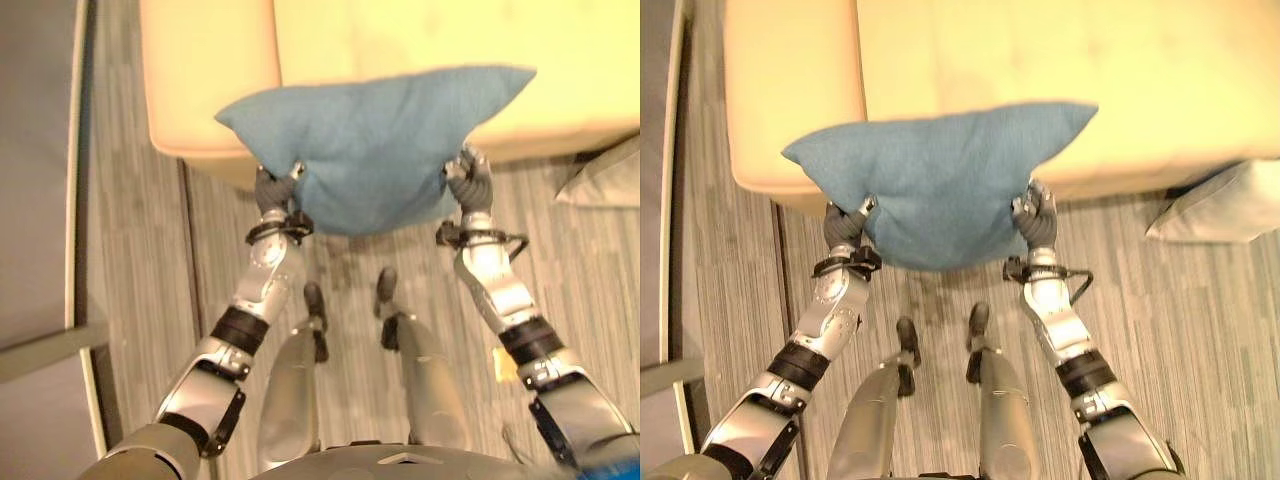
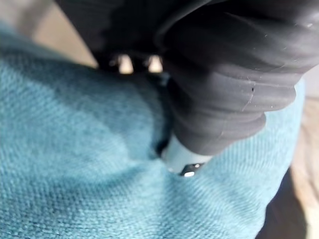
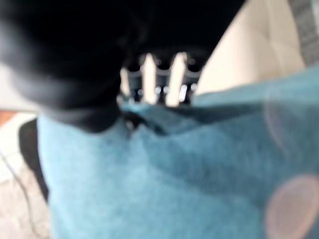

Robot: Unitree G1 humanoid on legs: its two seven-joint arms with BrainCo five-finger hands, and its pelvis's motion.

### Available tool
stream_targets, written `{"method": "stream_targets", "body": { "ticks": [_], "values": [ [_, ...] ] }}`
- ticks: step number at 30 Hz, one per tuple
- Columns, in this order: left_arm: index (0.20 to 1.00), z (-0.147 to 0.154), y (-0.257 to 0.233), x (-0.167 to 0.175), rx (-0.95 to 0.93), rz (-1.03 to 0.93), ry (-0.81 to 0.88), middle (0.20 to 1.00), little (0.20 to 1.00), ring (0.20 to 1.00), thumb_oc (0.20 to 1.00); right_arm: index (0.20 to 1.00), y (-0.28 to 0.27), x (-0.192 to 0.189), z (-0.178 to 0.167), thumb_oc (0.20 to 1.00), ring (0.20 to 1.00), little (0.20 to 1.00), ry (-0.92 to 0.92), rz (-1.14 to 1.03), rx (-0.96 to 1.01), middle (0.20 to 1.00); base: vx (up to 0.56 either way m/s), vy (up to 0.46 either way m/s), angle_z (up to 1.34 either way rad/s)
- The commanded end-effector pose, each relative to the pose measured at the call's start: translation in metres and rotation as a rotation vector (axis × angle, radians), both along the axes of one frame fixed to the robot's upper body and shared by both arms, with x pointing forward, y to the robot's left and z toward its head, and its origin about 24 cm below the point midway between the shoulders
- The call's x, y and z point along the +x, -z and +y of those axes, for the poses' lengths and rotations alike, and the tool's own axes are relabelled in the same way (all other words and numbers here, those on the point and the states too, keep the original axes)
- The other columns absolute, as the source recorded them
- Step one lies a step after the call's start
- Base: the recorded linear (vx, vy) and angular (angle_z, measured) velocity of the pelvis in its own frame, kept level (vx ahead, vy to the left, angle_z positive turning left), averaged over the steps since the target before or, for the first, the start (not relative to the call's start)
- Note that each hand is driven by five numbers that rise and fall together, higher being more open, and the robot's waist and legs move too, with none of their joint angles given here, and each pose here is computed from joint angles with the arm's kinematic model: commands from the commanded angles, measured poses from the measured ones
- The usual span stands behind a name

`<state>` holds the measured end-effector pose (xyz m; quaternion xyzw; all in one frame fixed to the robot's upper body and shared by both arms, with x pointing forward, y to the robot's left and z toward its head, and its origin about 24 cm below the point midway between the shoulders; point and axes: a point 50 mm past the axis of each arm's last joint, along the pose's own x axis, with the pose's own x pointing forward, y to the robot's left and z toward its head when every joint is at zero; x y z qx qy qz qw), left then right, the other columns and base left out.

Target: Pick up all the scattered cushions and arrange them neatly on the sofa.

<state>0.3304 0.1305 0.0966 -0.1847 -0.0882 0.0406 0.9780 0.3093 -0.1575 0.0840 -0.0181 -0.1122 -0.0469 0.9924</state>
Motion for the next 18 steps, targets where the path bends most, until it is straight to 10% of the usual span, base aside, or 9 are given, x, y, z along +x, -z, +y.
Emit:
{"method": "stream_targets", "body": {
  "ticks": [1,18],
  "values": [
    [0.2,-0.064,-0.041,-0.012,0.026,-0.242,0.308,0.2,0.2,0.2,0.2,0.2,-0.047,-0.003,0.041,0.2,0.2,0.2,-0.213,-0.25,0.019,0.2,0.11,-0.023,-0.01],
    [0.2,-0.041,0.016,-0.038,0.013,-0.045,0.279,0.2,0.2,0.2,0.2,0.2,-0.003,-0.02,0.025,0.2,0.2,0.2,-0.151,-0.084,-0.028,0.2,0.21,0.148,-0.52]
  ]
}}
